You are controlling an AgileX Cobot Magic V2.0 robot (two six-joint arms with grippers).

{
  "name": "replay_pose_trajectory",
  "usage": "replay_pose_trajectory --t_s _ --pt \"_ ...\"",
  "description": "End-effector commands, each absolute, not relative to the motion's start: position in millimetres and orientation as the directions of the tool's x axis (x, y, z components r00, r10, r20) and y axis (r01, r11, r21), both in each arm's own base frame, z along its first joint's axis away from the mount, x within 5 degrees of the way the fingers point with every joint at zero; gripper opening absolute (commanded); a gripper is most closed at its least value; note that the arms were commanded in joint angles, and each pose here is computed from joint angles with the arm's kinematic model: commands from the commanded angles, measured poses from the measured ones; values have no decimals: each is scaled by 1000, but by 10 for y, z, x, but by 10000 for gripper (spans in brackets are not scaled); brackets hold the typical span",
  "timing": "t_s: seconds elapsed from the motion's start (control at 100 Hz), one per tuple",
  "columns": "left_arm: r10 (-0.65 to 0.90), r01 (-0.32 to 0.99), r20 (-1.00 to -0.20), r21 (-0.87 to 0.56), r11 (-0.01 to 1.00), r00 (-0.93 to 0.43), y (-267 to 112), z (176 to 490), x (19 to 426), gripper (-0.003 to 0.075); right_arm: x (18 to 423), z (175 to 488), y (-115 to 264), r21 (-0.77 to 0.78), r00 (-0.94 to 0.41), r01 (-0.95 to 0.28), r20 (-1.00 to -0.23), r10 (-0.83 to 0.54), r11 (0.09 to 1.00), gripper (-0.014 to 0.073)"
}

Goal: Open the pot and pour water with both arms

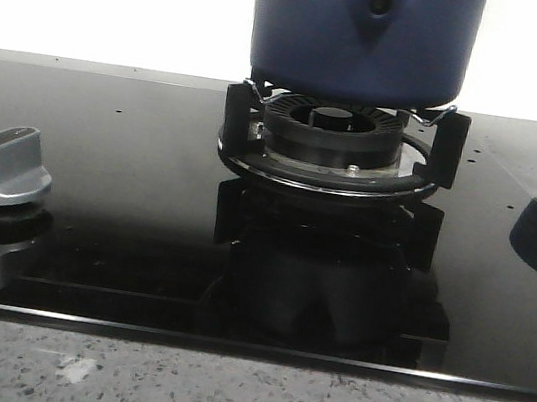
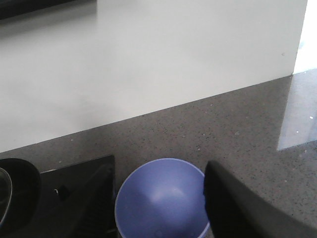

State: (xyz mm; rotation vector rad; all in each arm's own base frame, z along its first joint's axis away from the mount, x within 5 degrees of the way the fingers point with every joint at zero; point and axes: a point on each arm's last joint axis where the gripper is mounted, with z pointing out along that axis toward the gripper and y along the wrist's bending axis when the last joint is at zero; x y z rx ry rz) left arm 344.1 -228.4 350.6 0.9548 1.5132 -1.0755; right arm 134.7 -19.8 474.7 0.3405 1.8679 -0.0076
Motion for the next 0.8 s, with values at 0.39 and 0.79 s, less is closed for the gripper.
replay_pose_trajectory --t_s 0.39,0.79 --pt "-86 949 -991 -123 291 -102 -2312 3919 3310 314 1325 4920 -166 207 -152 184 -960 236 961 228" --pt "-91 942 -994 -91 323 -65 -2406 3906 3307 314 1326 4921 -166 207 -150 183 -960 236 961 66"
